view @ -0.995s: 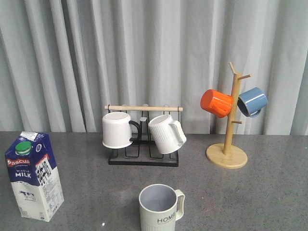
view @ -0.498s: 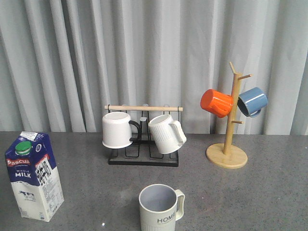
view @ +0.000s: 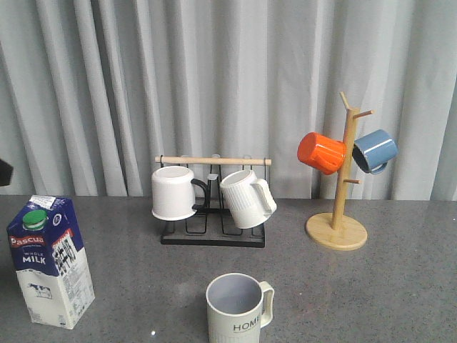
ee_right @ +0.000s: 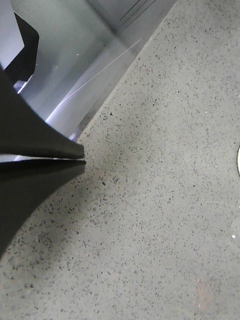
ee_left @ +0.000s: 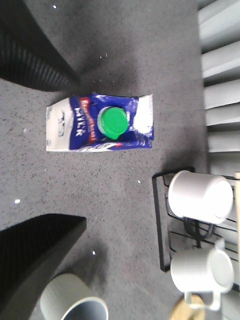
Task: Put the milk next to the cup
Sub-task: 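Reach the left gripper down to the milk carton top and grasp it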
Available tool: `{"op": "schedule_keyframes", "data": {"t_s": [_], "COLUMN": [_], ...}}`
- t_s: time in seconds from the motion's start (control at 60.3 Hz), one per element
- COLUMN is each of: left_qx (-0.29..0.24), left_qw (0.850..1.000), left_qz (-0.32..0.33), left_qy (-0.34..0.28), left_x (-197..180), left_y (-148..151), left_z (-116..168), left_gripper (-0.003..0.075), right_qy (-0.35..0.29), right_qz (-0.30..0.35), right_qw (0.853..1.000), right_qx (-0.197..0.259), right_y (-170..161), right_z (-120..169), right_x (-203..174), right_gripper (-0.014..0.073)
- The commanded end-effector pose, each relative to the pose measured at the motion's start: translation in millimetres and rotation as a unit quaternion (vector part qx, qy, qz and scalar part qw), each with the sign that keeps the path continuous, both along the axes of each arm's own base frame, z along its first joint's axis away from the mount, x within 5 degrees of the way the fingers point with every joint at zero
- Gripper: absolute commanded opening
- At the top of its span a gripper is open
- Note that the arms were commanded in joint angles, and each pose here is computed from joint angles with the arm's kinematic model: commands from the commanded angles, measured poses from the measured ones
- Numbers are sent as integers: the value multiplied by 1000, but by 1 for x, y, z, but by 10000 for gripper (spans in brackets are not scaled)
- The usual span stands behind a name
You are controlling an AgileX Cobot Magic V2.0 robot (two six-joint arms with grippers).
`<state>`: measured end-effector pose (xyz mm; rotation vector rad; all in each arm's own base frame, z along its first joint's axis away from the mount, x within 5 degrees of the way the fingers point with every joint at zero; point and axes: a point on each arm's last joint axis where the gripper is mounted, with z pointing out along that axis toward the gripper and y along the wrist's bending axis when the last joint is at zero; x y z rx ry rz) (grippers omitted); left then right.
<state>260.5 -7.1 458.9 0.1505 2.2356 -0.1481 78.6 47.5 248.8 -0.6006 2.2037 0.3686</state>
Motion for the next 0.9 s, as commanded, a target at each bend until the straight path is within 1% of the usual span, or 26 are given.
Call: {"op": "schedule_keyframes", "data": {"t_s": [0.0, 0.199, 0.332, 0.498, 0.746, 0.879], "left_qx": [-8, 4, 8, 16, 17, 27], "left_qw": [999, 1000, 999, 998, 995, 992], "left_qz": [-5, -14, -14, -12, -13, -11], "left_qy": [-34, 2, 31, 66, 99, 123], "left_x": [18, 60, 81, 97, 114, 123], "left_y": [-1, 1, 2, 4, 5, 7], "left_z": [18, 10, -5, -25, -48, -62], "left_gripper": [507, 507, 507, 507, 507, 507], "right_qy": [-35, -35, -35, -35, -35, -35], "right_qz": [-10, -10, -10, -12, -13, -13], "right_qw": [999, 999, 999, 999, 999, 999], "right_qx": [12, 12, 12, 12, 12, 12], "right_y": [0, 0, 0, 0, 0, 0], "right_z": [12, 12, 12, 10, 9, 9], "right_x": [5, 5, 5, 5, 5, 5], "right_gripper": [-5, -5, -5, -5, -5, -5]}}
